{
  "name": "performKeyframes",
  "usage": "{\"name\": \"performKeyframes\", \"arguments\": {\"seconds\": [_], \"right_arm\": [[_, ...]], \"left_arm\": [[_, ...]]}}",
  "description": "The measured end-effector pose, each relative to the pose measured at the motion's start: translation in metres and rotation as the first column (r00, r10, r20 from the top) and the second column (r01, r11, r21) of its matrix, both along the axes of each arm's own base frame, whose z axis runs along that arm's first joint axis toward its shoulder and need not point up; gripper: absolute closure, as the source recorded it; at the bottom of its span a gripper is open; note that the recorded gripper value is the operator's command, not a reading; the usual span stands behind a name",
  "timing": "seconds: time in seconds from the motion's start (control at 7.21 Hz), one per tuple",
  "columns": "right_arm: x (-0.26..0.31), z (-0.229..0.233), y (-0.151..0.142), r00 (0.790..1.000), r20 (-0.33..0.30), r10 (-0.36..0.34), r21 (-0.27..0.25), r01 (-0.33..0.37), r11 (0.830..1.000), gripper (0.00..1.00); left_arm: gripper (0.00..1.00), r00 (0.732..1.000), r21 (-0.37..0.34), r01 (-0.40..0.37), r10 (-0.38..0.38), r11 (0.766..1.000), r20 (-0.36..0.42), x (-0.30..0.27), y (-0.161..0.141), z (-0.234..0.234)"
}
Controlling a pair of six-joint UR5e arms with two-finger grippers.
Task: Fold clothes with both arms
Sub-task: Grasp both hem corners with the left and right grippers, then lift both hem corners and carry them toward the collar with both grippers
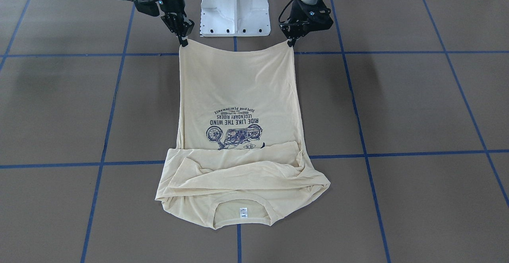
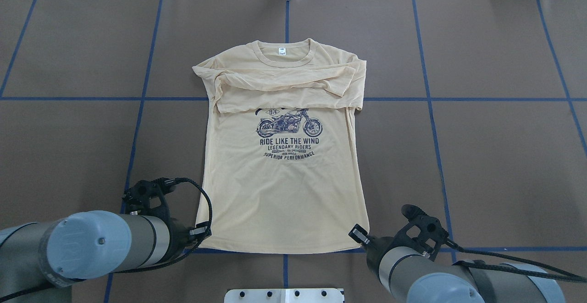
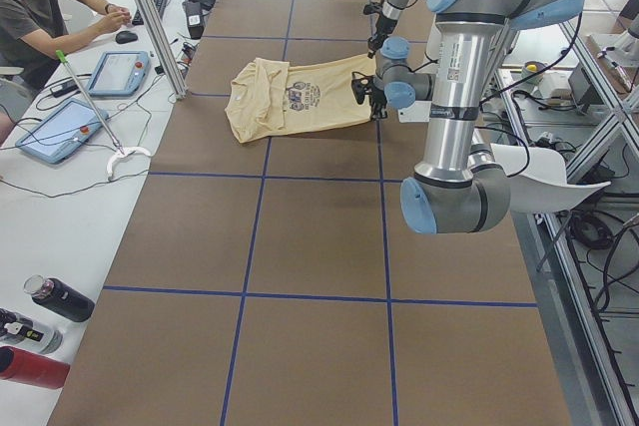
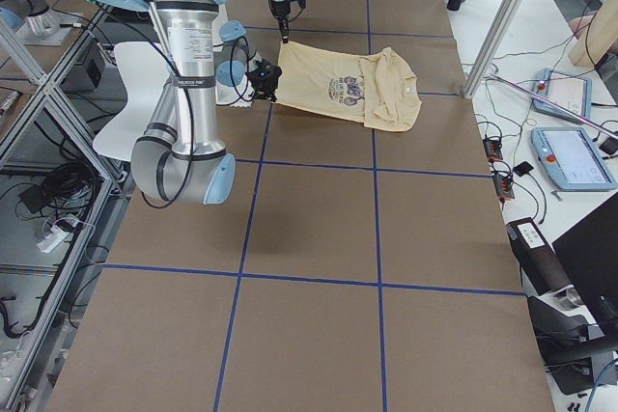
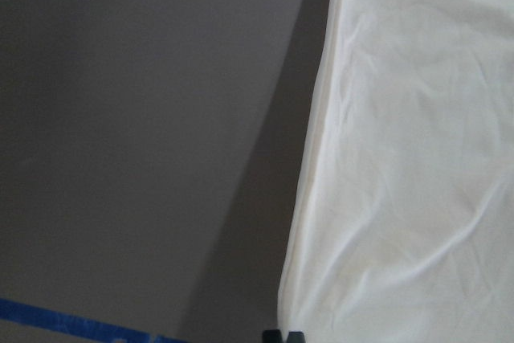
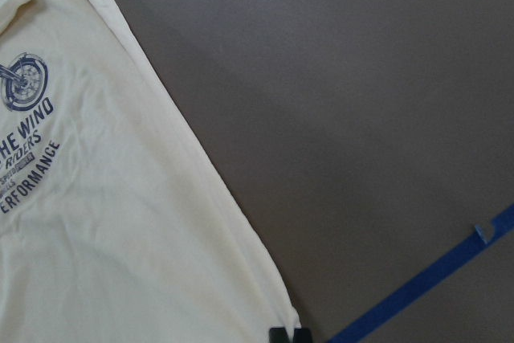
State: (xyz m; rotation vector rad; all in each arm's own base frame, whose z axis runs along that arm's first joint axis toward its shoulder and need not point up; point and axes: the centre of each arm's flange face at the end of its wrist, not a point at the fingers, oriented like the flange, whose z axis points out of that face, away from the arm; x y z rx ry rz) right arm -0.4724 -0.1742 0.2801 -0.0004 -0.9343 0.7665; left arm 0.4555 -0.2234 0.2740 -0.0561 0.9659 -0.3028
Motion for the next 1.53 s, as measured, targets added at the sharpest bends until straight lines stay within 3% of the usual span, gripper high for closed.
{"name": "performKeyframes", "arguments": {"seconds": [0.42, 0.69, 0.97, 1.25, 1.53], "right_arm": [[0.017, -0.016, 0.013, 0.999, -0.001, -0.050, -0.028, 0.050, 0.998, 1.00], [0.027, -0.028, 0.006, 0.999, 0.023, -0.045, -0.039, 0.045, 0.998, 1.00], [0.042, -0.035, -0.033, 0.999, 0.040, -0.006, -0.080, 0.009, 0.997, 1.00], [0.068, -0.055, -0.095, 0.998, 0.067, 0.017, -0.119, -0.009, 0.993, 1.00], [0.089, -0.063, -0.146, 0.998, 0.045, 0.040, -0.114, -0.034, 0.993, 1.00]], "left_arm": [[1.00, 0.998, -0.081, 0.003, -0.008, 0.997, -0.059, -0.030, 0.013, -0.031], [1.00, 0.996, -0.094, 0.010, -0.018, 0.996, -0.088, -0.041, 0.011, -0.043], [1.00, 0.989, -0.072, 0.076, -0.084, 0.995, -0.125, -0.062, -0.029, -0.059], [1.00, 0.983, -0.009, 0.130, -0.130, 0.992, -0.134, -0.087, -0.077, -0.066], [1.00, 0.980, 0.021, 0.176, -0.173, 0.984, -0.103, -0.096, -0.114, -0.057]]}}
